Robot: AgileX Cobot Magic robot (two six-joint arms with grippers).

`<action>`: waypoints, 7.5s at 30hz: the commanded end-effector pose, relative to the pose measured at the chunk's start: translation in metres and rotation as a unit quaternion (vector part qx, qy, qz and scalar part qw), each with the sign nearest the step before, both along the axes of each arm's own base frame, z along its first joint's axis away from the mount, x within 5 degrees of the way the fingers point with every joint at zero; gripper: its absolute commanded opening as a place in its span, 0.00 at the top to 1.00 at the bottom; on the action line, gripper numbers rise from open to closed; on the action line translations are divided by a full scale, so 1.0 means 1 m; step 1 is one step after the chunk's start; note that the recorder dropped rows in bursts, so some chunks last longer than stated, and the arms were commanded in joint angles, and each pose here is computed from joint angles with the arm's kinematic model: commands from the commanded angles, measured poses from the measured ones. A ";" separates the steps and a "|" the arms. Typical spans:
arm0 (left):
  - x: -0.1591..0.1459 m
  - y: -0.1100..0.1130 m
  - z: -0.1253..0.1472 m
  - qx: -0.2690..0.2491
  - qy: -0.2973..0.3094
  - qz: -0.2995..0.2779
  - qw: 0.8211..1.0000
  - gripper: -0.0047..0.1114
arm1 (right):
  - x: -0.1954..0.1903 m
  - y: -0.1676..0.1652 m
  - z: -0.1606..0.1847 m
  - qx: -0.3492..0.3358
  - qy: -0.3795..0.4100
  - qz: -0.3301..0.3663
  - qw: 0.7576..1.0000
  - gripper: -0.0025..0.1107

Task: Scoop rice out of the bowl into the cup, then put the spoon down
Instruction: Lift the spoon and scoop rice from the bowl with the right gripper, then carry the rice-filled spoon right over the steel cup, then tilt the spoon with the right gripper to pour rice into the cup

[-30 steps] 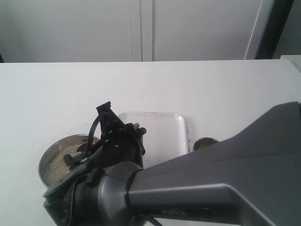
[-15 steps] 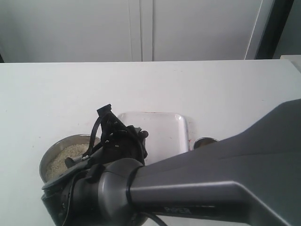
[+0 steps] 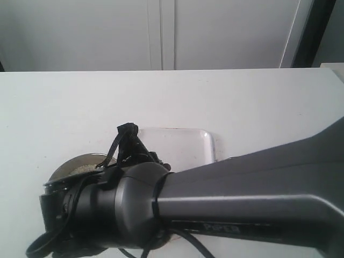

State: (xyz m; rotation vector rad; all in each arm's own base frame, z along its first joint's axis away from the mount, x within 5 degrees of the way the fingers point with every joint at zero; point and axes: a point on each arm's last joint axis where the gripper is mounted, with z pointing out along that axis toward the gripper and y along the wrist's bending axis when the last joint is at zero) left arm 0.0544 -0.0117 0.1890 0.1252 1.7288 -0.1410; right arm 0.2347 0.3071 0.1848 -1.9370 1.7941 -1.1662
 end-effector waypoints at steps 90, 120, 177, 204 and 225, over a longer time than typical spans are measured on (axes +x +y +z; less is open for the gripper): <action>0.000 -0.001 0.002 -0.007 -0.001 -0.004 1.000 0.84 | -0.064 -0.239 0.076 0.219 0.035 -0.354 0.909 0.98; 0.000 -0.001 0.002 -0.007 -0.001 -0.004 1.000 0.84 | -0.041 -0.234 0.046 0.123 0.022 -0.358 0.925 0.98; 0.000 -0.001 0.002 -0.007 -0.001 -0.004 1.000 0.84 | -0.014 -0.238 0.059 -0.086 -0.012 -0.148 0.985 0.98; 0.000 -0.001 0.002 -0.007 -0.001 -0.004 1.000 0.84 | -0.008 -0.239 0.068 -0.142 -0.046 -0.115 0.982 0.98; 0.000 -0.001 0.002 -0.007 -0.001 -0.004 1.000 0.84 | -0.004 -0.230 0.076 -0.194 -0.067 -0.047 0.978 0.98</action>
